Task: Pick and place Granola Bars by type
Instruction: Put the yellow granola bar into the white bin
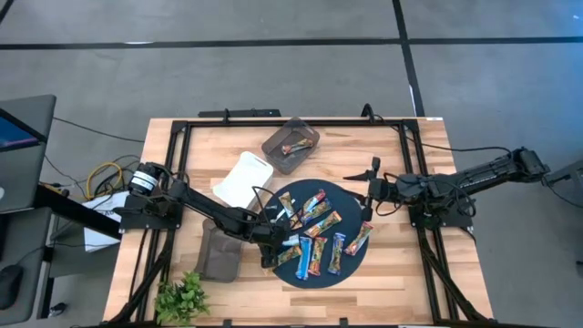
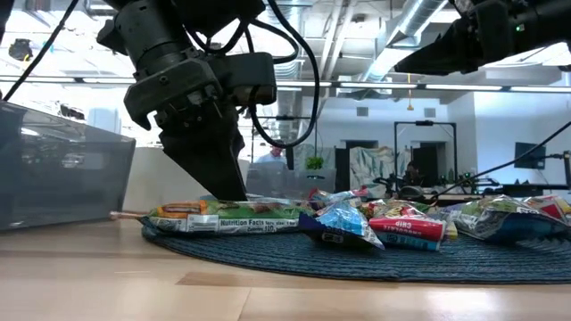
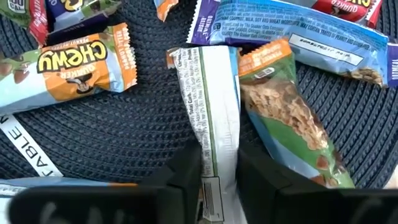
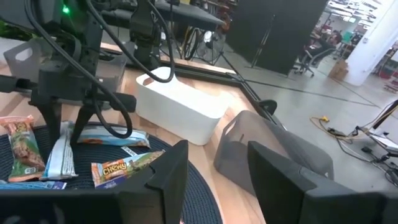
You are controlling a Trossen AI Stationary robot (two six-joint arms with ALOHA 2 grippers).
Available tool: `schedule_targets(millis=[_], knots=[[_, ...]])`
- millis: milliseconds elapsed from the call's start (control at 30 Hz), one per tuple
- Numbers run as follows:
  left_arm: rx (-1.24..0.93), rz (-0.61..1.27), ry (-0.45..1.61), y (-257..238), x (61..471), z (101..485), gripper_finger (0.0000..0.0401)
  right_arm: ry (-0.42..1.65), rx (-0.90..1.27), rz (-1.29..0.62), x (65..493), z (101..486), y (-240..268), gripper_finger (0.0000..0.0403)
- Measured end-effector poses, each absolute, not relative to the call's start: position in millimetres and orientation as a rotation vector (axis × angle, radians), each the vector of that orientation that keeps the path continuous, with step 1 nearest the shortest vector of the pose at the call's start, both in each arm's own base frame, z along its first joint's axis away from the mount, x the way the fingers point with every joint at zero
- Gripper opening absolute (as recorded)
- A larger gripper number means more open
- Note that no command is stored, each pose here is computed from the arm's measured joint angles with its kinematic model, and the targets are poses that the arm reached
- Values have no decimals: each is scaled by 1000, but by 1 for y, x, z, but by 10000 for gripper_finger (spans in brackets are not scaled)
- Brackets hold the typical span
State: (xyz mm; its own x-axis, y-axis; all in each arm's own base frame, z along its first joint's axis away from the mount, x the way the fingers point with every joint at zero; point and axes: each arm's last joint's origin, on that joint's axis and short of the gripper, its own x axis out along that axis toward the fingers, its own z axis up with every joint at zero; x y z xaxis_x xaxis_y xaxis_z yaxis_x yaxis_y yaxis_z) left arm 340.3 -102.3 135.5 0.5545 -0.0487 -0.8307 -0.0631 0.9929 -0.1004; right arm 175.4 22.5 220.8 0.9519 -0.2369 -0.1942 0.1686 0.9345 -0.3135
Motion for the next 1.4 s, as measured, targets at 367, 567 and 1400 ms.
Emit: schedule_targets(millis=[367,567,1400], knots=[[-69,-55,886,-106,353,149,46,231,-292,-208,175,221,23,159],[76,19,951,-106,362,176,49,231,-290,-205,175,221,23,159],[388,934,1442,-26,309,222,46,257,-290,-205,183,214,24,159]])
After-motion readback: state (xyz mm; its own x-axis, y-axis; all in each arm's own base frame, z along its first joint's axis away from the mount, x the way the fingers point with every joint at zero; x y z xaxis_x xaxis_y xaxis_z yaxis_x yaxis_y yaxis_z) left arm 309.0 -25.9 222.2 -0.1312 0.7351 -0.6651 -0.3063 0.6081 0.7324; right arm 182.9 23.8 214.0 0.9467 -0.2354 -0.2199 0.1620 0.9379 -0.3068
